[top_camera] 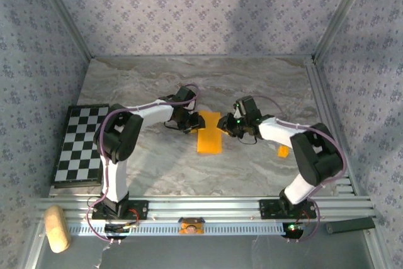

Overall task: Fold a paper plane with a square sheet of paper (pick it up from the middle)
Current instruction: Hold the square sheet of paper at the center of the table.

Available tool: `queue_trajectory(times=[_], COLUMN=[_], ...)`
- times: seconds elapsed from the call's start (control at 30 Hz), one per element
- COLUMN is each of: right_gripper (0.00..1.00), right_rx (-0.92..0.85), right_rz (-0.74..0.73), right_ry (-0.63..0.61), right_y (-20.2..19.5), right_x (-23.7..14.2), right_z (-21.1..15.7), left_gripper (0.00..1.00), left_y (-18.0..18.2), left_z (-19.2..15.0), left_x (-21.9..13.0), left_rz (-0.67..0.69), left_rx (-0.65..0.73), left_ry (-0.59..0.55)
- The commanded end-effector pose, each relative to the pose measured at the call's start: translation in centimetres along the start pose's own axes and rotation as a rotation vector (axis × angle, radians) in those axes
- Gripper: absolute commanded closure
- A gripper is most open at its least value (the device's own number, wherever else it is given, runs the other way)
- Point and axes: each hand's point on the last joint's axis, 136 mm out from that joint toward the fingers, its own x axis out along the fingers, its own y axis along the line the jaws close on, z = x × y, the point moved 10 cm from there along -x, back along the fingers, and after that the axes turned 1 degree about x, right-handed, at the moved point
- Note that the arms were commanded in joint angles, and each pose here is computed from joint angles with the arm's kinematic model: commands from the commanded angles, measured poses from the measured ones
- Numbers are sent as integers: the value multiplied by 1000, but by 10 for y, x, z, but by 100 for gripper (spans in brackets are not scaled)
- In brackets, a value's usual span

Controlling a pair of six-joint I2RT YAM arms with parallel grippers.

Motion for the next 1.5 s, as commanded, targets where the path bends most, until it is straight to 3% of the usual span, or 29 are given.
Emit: queue_trajectory(times=[0.0, 0.23, 1.47], right_gripper=[73, 72, 70], right_rx=[11, 71, 54], right_rz=[-87, -99, -104], right_ry=[-67, -87, -66], right_y=[-17, -37, -37], right_x=[-21, -32, -29], right_z=[2, 1, -3], left_gripper=[64, 61, 54], left_y=[-1, -3, -4], left_z=[1, 3, 0], left_x=[0, 1, 20], left_rz=[36, 34, 176], left_rx=[5, -2, -14], left_ry=[1, -7, -41])
